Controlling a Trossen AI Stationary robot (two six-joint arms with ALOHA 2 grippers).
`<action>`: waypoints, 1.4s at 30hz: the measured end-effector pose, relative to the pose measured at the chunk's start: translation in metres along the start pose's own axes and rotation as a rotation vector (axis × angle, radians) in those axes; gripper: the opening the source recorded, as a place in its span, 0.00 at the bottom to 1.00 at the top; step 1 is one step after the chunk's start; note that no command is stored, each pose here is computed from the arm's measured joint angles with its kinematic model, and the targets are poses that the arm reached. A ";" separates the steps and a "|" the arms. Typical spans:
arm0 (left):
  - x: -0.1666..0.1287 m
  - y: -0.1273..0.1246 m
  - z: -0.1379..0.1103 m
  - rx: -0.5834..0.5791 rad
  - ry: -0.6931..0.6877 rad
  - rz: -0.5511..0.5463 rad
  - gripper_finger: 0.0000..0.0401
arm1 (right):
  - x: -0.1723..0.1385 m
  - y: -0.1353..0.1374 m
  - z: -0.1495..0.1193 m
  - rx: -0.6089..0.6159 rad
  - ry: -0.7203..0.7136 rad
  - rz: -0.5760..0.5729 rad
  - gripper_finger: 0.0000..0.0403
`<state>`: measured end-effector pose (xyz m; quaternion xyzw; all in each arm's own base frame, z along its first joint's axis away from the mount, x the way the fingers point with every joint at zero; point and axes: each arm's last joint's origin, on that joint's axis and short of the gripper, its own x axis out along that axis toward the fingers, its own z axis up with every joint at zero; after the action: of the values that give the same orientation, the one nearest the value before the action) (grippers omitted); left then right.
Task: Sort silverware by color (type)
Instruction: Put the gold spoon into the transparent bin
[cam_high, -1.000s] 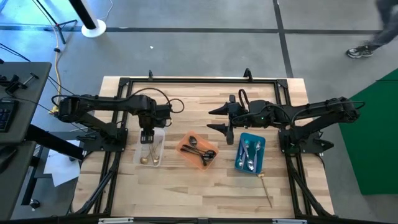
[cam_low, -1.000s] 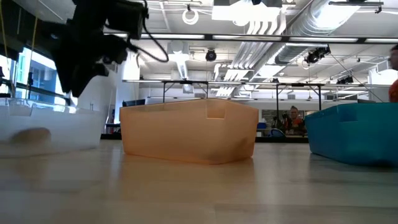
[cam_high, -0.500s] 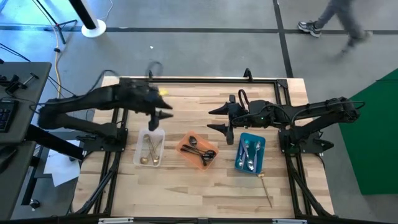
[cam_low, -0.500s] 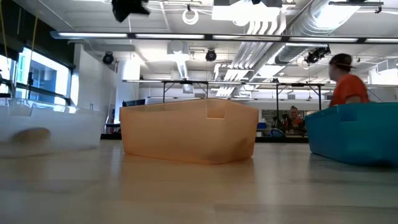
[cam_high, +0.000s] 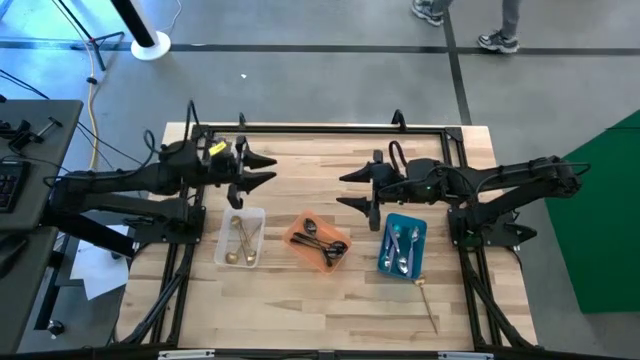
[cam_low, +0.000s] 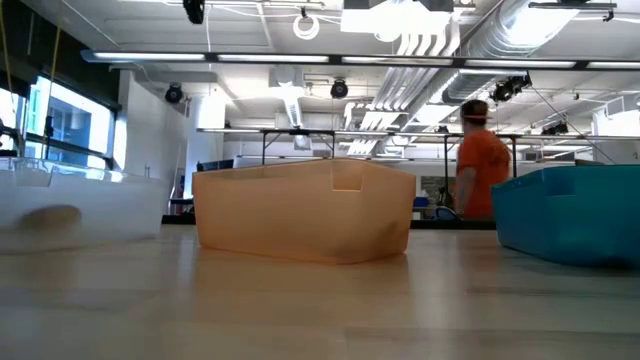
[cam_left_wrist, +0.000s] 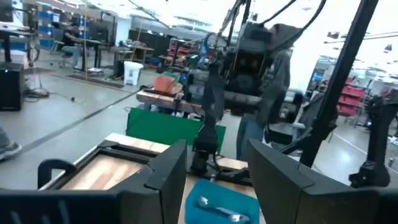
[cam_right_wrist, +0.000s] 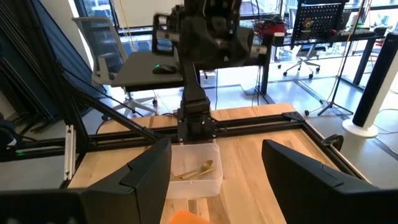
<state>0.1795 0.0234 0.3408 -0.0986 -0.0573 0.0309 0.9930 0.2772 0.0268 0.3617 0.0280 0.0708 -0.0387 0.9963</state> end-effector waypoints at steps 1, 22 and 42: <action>0.000 0.000 -0.005 -0.003 0.001 0.008 0.39 | -0.002 0.000 0.001 0.001 -0.004 0.000 0.59; 0.004 -0.009 -0.012 0.074 -0.023 -0.030 0.39 | -0.008 -0.001 0.004 -0.005 -0.012 0.000 0.59; 0.004 -0.011 -0.012 0.181 -0.023 -0.085 0.39 | -0.008 -0.002 0.005 0.187 -0.018 -0.011 0.59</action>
<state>0.1854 0.0104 0.3318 -0.0057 -0.0700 -0.0052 0.9975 0.2701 0.0255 0.3675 0.1204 0.0582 -0.0511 0.9897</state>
